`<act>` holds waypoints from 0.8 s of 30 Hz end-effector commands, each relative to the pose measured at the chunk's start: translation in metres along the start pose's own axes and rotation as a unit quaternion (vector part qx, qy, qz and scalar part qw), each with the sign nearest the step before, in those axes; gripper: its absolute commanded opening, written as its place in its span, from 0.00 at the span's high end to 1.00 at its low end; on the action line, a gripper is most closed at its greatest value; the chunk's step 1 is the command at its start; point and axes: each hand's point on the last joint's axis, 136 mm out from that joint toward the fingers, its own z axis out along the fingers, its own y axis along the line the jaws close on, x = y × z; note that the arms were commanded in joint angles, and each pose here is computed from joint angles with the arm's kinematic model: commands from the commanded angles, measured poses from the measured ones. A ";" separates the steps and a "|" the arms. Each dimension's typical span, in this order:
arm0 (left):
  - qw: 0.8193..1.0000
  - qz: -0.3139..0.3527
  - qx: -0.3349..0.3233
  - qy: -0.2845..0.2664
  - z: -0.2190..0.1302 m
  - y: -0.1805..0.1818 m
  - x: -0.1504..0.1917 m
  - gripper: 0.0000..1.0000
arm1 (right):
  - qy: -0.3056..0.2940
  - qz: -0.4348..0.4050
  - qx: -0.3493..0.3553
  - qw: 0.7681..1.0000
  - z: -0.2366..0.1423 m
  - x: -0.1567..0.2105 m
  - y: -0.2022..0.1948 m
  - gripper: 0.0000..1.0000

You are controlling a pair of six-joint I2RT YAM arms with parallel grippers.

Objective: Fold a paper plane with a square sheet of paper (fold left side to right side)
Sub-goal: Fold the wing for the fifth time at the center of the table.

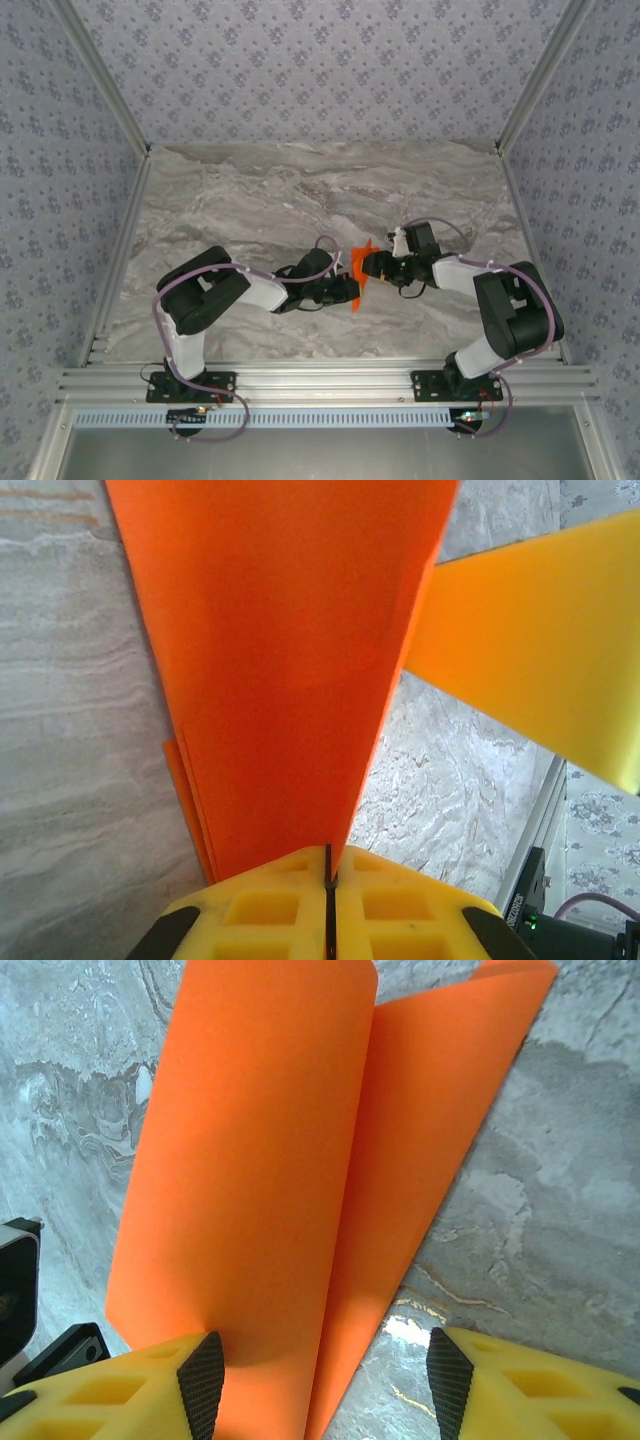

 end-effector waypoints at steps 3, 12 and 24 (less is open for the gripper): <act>1.000 0.004 0.019 0.002 0.005 -0.012 -0.006 0.92 | -0.002 0.008 0.010 1.000 0.010 -0.005 -0.005 0.40; 1.000 0.006 0.022 0.003 0.005 -0.015 -0.007 0.82 | 0.026 0.026 0.055 0.998 0.017 0.002 -0.022 0.42; 1.000 0.018 0.019 -0.017 -0.017 -0.022 -0.019 0.66 | 0.045 0.034 0.075 0.996 0.022 0.009 -0.032 0.43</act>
